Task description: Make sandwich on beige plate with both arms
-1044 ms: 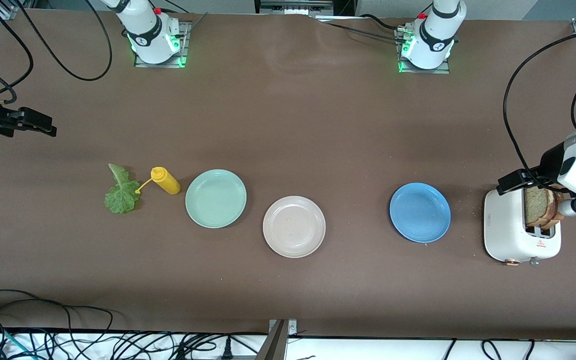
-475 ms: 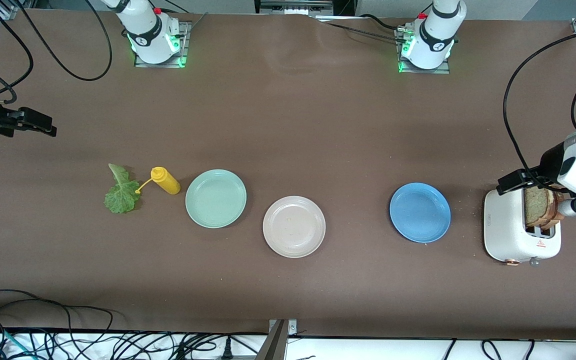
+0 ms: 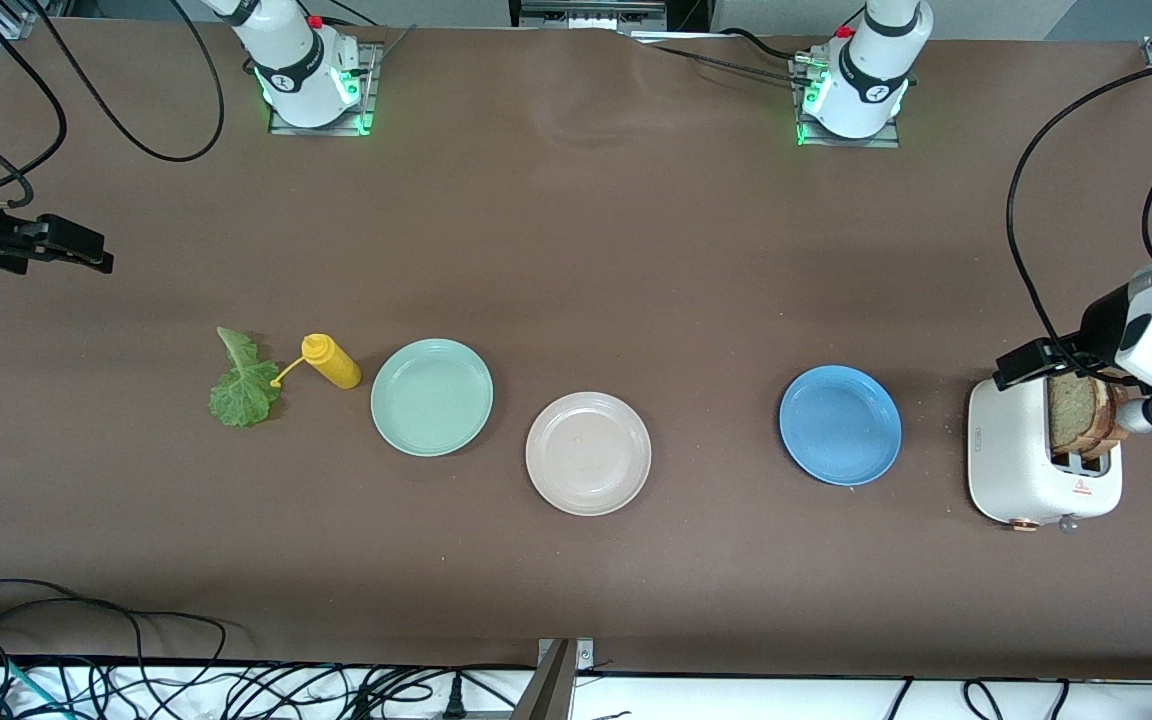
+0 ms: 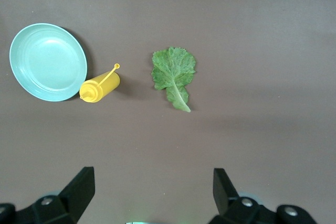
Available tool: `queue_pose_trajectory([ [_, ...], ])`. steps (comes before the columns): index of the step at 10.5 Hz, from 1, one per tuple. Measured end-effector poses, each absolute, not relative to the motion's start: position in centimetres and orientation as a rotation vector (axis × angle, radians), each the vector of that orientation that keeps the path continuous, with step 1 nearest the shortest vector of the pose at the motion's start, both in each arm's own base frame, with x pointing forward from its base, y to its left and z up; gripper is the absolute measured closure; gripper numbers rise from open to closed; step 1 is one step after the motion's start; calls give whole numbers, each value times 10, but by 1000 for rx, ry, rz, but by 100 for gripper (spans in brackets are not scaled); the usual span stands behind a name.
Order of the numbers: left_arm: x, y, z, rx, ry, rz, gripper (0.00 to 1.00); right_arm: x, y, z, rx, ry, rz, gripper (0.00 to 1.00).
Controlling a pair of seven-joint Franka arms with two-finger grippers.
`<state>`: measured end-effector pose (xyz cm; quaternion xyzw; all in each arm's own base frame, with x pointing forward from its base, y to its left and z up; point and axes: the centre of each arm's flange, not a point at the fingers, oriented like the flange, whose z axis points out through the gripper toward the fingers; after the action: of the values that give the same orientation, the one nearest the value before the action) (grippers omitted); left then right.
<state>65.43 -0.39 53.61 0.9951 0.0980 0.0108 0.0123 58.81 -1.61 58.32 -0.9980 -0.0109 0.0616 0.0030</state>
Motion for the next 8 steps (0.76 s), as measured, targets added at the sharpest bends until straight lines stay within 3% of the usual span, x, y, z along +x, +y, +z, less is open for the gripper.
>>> queue_pose_trajectory([
  [8,646,-1,536,3118,196,-48,0,588,-16,583,-3129,-34,193,0],
])
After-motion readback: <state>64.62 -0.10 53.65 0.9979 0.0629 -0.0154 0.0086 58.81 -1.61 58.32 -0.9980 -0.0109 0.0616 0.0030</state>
